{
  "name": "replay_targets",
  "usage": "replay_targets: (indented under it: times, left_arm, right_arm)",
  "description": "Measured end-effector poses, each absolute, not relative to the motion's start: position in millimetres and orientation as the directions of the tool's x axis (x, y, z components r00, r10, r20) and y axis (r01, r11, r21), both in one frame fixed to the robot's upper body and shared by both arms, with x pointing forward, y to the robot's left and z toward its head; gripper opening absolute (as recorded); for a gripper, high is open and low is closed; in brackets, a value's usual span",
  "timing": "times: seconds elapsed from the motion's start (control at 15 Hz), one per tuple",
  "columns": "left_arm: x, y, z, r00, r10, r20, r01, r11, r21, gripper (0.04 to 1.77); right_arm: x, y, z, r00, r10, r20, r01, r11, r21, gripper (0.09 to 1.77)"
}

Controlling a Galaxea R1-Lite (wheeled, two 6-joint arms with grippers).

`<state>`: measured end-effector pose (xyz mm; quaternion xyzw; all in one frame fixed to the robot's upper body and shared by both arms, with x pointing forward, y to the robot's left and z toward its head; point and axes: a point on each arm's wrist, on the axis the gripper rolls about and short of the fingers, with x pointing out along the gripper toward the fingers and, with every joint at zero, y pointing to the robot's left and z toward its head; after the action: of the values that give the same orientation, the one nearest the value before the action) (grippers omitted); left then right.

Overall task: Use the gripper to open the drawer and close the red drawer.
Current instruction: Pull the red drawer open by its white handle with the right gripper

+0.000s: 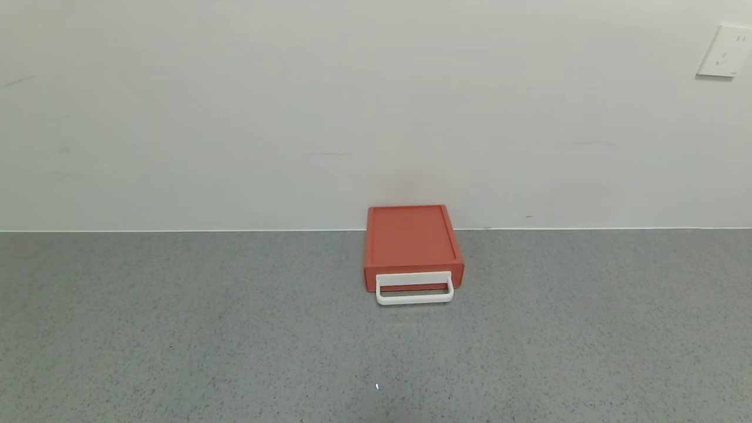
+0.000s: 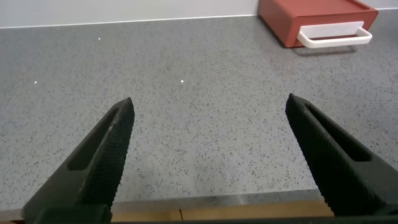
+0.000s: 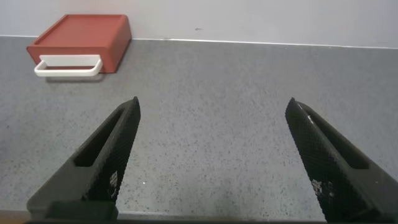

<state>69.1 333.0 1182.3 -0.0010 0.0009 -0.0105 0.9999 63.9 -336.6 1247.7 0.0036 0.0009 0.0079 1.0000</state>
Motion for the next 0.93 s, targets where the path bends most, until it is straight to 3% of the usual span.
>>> replay_targets:
  times: [0.27, 0.53, 0.73, 0.93]
  left_arm:
    - [69, 333, 1182, 1.000, -0.020, -0.001, 0.020, 1.000, -0.004, 1.75]
    - [69, 333, 1182, 1.000, -0.020, -0.002, 0.020, 1.000, -0.004, 1.75]
    - [69, 333, 1182, 1.000, -0.021, -0.002, 0.021, 1.000, -0.003, 1.75]
    - [69, 333, 1182, 1.000, -0.021, -0.002, 0.021, 1.000, -0.003, 1.75]
  right_arm:
    - [101, -335, 1318, 0.990, 0.114, -0.088, -0.113, 0.994, 0.011, 1.71]
    - [181, -326, 1385, 0.959, 0.209, -0.190, -0.207, 0.978, 0.031, 1.71]
    - [257, -311, 1414, 0.919, 0.275, -0.282, -0.270, 0.961, 0.058, 1.71]
    - [329, -278, 1419, 0.850, 0.361, -0.384, -0.353, 0.931, 0.094, 1.71]
